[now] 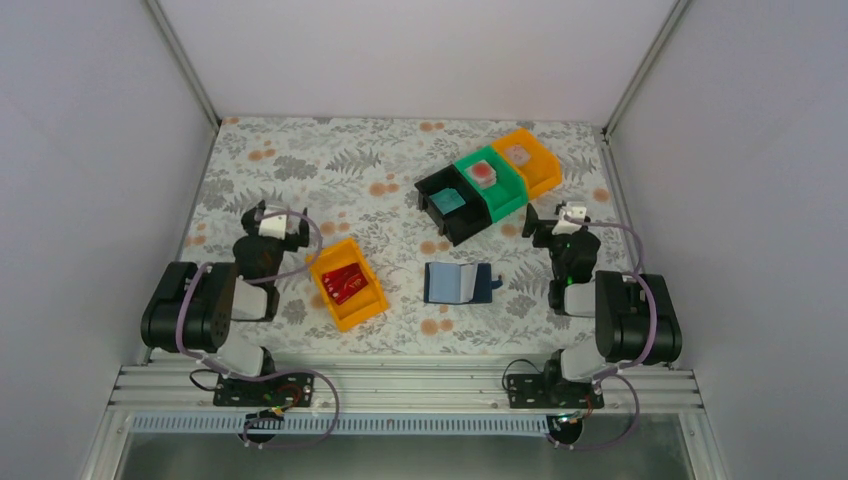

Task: Take the credit cards out of the card holder

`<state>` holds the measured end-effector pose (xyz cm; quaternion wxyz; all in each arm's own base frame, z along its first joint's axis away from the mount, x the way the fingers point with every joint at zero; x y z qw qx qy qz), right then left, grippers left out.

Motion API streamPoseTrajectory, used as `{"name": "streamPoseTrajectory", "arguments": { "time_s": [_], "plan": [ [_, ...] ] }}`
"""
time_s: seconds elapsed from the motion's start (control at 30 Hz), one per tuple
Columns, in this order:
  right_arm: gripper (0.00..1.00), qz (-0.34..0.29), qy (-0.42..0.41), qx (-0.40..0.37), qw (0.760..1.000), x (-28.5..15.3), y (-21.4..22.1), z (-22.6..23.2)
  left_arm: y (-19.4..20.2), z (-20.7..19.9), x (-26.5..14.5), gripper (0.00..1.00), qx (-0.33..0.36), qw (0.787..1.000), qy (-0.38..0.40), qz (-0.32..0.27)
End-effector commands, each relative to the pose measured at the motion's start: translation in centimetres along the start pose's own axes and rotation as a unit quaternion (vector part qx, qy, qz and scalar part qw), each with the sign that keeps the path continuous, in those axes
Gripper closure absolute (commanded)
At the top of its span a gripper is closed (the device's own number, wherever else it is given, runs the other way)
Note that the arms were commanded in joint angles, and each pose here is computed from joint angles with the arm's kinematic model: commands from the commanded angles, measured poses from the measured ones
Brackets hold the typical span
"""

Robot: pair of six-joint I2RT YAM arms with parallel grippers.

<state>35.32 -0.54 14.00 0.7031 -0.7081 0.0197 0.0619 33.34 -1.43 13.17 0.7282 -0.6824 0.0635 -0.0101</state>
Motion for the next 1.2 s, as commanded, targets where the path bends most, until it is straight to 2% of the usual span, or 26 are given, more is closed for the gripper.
{"name": "streamPoseTrajectory", "arguments": {
  "time_s": [0.0, 1.17],
  "plan": [
    [0.01, -0.020, -0.008, -0.021, 1.000, 0.47, -1.13, 0.31, -1.21, 1.81, 1.51, 0.00, -0.013, 0.999, -0.052, -0.009],
    [0.01, -0.017, -0.012, -0.023, 1.000, 0.67, -1.12, 0.41, -1.05, 1.86, 1.72, 0.00, -0.017, 0.999, -0.050, -0.002]
  ]
}}
Point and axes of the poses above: each gripper's point midway between its finger pads, its own x axis out along the fingers, its own z axis along the line the jaws close on, y = z × x, the point moved 3 cm from there along -x, back along the fingers, and after that the axes turned 5 degrees about -x, right-handed, at the moved point
